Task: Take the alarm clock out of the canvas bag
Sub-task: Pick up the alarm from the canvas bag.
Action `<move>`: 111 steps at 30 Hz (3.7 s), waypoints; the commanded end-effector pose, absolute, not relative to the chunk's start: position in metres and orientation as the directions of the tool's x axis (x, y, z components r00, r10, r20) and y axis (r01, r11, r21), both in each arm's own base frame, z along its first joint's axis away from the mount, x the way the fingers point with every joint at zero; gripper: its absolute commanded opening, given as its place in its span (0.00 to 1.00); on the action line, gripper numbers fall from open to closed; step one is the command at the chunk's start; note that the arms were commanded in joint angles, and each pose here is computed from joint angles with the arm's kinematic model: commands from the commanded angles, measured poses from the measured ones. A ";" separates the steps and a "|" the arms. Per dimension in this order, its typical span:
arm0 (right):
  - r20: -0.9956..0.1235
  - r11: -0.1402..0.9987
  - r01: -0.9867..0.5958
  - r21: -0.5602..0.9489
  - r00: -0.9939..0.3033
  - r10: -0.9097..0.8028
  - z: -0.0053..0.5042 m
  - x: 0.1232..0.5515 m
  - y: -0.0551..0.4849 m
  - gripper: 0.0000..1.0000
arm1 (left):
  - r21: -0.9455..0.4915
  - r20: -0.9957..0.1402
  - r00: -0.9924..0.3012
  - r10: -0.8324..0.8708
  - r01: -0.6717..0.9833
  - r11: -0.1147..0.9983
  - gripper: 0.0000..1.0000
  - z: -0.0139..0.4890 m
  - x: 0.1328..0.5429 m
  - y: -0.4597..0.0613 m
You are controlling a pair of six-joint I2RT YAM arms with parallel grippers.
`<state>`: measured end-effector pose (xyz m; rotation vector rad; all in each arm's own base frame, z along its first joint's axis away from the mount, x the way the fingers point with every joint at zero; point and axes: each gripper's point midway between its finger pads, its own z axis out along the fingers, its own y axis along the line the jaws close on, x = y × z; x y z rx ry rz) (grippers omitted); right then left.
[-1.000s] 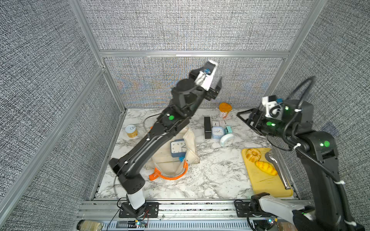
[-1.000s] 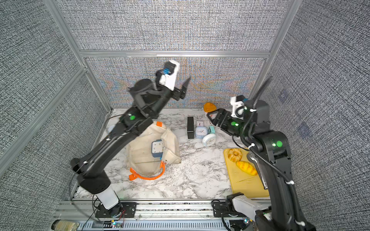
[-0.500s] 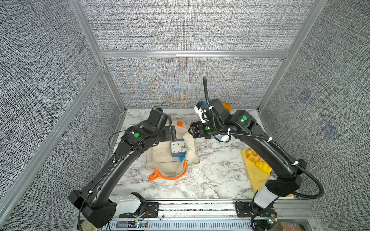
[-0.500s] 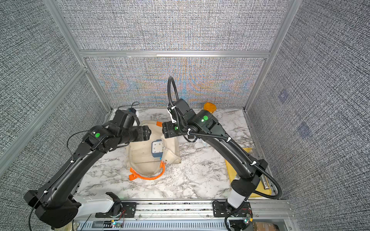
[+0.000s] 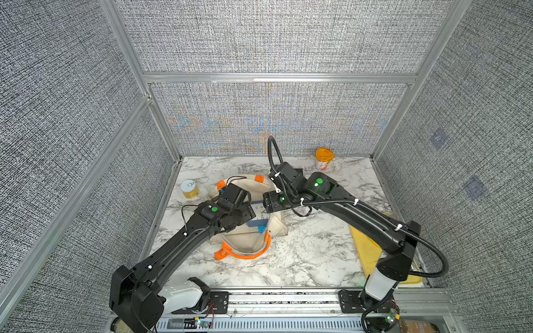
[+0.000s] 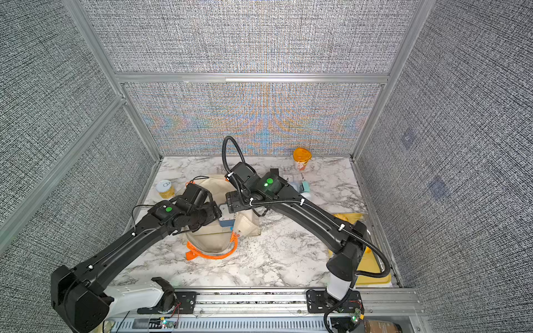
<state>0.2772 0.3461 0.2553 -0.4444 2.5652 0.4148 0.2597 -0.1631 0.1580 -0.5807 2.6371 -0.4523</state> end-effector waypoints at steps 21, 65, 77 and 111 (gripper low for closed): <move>-0.460 0.966 -0.248 0.072 -0.868 -0.189 0.222 0.259 0.306 0.15 | -0.507 -0.316 -0.864 -0.391 -0.194 0.840 0.89 0.097 0.302 -0.179; -0.459 0.961 -0.277 0.026 -0.857 -0.235 0.229 0.257 0.312 0.15 | -0.844 -0.299 -0.876 -0.377 0.059 0.533 0.58 0.128 0.345 -0.224; -0.467 0.961 -0.274 0.027 -0.854 -0.231 0.230 0.257 0.313 0.15 | -0.861 -0.316 -0.904 -0.287 0.147 0.487 0.61 0.145 0.339 -0.245; -0.688 0.913 -0.355 0.201 -0.715 -0.127 0.337 0.266 0.325 0.50 | -0.591 -0.675 -0.673 -0.302 0.249 0.767 0.24 0.295 0.352 -0.190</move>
